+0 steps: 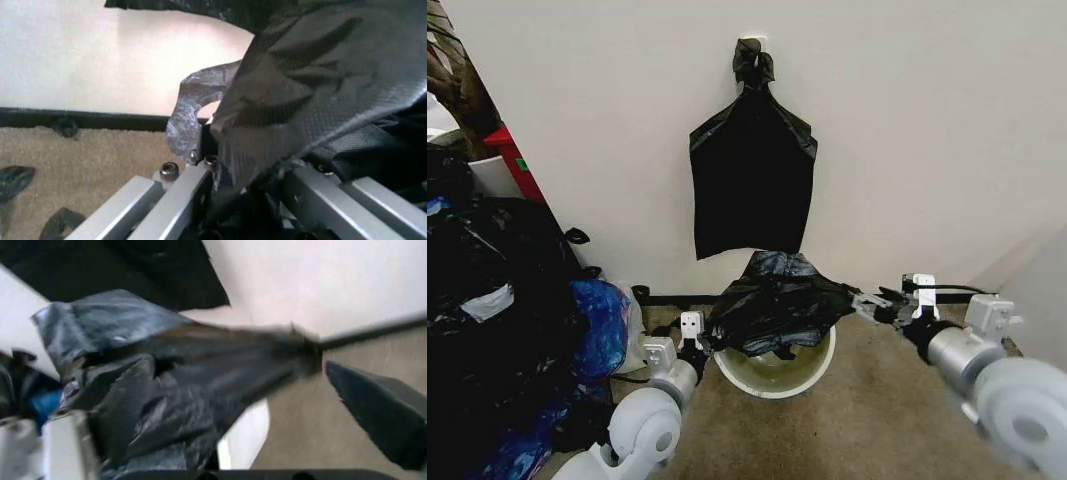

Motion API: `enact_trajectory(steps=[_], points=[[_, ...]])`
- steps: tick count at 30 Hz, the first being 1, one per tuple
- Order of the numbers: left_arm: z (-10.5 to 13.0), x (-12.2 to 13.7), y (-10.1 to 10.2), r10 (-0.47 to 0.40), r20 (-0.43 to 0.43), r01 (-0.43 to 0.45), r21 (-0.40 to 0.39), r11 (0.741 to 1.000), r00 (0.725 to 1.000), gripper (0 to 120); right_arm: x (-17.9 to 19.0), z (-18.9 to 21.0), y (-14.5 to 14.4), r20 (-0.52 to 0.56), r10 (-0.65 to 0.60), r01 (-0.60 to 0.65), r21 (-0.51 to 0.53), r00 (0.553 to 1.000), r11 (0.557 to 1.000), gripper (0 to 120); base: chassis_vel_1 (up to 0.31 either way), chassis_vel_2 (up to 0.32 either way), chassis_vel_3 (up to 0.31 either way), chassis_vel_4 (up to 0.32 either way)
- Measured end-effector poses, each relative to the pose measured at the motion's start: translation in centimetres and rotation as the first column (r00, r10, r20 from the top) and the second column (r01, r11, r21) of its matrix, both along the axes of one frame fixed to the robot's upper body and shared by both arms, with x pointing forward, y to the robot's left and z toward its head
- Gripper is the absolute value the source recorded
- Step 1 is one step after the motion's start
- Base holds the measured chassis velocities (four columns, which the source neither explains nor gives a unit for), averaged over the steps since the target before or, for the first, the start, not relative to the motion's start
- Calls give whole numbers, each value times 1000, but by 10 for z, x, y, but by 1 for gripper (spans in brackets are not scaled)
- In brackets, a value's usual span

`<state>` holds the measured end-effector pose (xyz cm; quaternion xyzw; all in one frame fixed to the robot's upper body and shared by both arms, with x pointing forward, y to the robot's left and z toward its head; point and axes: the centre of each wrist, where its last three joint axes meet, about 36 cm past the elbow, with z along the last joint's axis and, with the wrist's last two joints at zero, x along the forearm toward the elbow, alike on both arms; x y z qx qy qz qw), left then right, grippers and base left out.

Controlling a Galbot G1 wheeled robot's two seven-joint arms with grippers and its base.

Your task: Place the garbage bag over the trash bin.

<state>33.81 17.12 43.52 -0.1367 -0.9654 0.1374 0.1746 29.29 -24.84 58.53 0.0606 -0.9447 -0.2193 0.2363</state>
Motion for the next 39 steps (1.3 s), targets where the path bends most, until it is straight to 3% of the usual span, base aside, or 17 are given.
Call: enact_trajectory(steps=[2, 5, 8, 14, 23, 39], points=[[0, 0, 0, 1, 2, -1, -2, 1000, 1000, 1, -1, -1, 1, -10, -9, 10, 25, 1000, 1000, 98, 0, 0, 0, 0], [2, 3, -2, 12, 0, -12, -19, 1000, 1000, 1, -4, -7, 5, -72, -30, 42, 182, 997, 982, 100, 0, 0, 0, 0], [4, 6, -4, 19, -3, -19, -34, 999, 1000, 1, -6, -12, 11, -150, 7, 46, 348, 989, 937, 100, 0, 0, 0, 0], [2, 11, -3, 29, 8, -29, -40, 999, 1000, 1, -3, -12, 14, -188, 48, 54, 502, 981, 863, 100, 0, 0, 0, 0], [5, 21, -8, 24, 34, -22, -52, 998, 999, 1, -2, -12, 17, -213, 54, 78, 564, 976, 822, 100, 0, 0, 0, 0], [11, 17, -12, 9, 36, -7, -66, 998, 999, 1, -1, -12, 19, -187, 67, 49, 556, 980, 830, 99, 0, 0, 0, 0]])
